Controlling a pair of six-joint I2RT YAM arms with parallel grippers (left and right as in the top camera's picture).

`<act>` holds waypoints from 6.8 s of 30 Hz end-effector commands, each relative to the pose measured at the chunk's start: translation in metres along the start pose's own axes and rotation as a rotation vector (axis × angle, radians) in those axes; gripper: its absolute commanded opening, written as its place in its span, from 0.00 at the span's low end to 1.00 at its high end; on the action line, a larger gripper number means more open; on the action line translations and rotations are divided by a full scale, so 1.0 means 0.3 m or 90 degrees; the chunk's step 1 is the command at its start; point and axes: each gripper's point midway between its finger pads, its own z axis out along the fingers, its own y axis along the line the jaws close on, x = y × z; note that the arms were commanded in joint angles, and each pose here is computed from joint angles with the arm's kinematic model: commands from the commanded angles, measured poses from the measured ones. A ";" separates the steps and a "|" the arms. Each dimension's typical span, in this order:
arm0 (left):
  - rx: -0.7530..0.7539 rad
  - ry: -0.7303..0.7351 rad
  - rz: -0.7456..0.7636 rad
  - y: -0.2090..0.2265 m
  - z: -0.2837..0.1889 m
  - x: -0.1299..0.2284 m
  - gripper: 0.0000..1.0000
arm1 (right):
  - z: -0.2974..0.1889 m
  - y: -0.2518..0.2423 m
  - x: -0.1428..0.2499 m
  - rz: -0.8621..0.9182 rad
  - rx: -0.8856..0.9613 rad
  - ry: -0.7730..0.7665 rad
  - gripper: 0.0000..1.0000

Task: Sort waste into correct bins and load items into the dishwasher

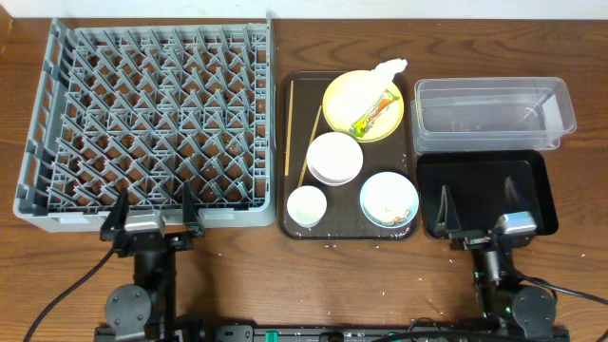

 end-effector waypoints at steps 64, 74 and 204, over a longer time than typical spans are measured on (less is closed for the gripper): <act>0.011 0.598 -0.068 0.016 0.287 0.185 0.94 | 0.854 0.284 0.757 0.252 0.377 0.771 0.99; 0.012 0.610 -0.069 0.016 0.292 0.204 0.94 | 0.837 0.284 0.912 0.233 0.385 0.802 0.82; 0.012 0.609 -0.069 0.016 0.292 0.204 0.94 | 0.144 0.424 0.446 -0.092 -0.070 0.974 0.01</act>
